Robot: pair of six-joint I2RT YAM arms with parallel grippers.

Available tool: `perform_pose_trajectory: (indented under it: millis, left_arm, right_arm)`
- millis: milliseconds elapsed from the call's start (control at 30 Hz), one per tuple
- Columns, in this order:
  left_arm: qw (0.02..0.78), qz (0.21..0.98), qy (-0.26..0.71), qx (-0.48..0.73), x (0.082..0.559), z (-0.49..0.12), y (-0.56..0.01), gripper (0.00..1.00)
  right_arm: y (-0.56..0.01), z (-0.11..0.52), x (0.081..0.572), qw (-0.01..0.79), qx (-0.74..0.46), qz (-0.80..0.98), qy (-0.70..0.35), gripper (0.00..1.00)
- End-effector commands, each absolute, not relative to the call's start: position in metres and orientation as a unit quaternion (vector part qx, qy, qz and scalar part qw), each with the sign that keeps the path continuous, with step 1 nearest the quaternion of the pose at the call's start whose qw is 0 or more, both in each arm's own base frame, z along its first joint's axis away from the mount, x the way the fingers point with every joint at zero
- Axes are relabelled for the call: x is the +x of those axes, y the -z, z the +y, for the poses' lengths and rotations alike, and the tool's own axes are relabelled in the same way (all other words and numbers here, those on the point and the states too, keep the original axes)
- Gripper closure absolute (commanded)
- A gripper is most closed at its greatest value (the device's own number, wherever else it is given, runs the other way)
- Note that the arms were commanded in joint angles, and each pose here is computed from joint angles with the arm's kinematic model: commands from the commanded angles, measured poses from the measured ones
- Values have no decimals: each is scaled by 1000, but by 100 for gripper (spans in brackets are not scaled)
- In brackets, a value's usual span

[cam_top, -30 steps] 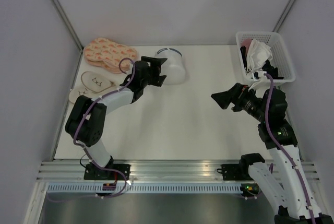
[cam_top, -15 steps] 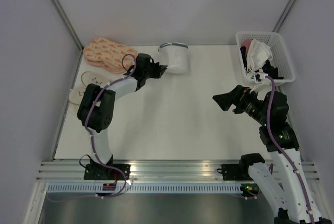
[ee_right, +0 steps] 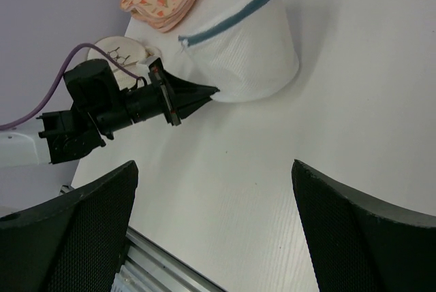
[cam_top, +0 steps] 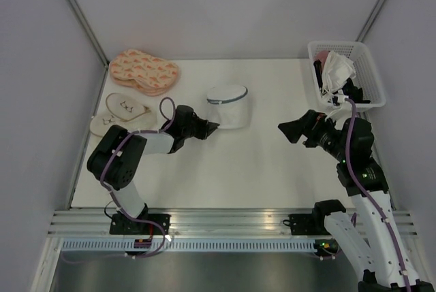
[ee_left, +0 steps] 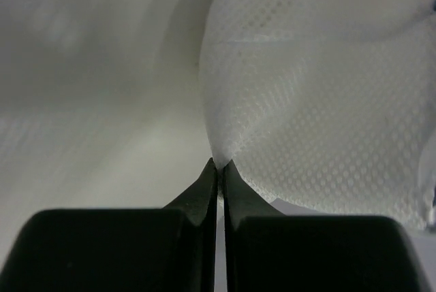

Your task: Unzip the laundry bag and remove the bra

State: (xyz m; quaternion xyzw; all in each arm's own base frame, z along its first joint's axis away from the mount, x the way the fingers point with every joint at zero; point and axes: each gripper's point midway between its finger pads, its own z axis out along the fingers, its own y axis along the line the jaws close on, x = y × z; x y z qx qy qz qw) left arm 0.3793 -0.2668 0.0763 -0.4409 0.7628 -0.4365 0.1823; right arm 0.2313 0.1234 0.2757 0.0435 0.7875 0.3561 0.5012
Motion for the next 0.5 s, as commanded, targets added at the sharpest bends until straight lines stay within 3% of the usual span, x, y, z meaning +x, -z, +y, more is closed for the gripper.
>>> perform_pose_trajectory:
  millis: [0, 233, 267, 300, 367, 467]
  left_arm:
    - [189, 773, 471, -380, 351, -279, -74, 98]
    - [165, 794, 491, -317, 287, -307, -54, 95]
    - [169, 793, 497, -311, 282, -309, -55, 85]
    - [172, 788, 508, -302, 274, -313, -60, 62]
    - [179, 776, 534, -283, 265, -320, -76, 41]
    - [185, 777, 541, -264, 249, -322, -85, 30]
  right_arm:
    - [-265, 119, 237, 499, 53, 796, -339, 2]
    - [-252, 117, 244, 484, 50, 811, -325, 2]
    - [-252, 116, 244, 485, 50, 812, -322, 2]
    - [-250, 116, 245, 483, 48, 815, -318, 2]
    - [-251, 114, 246, 484, 47, 816, -312, 2]
    - [-248, 112, 248, 480, 45, 823, -301, 2]
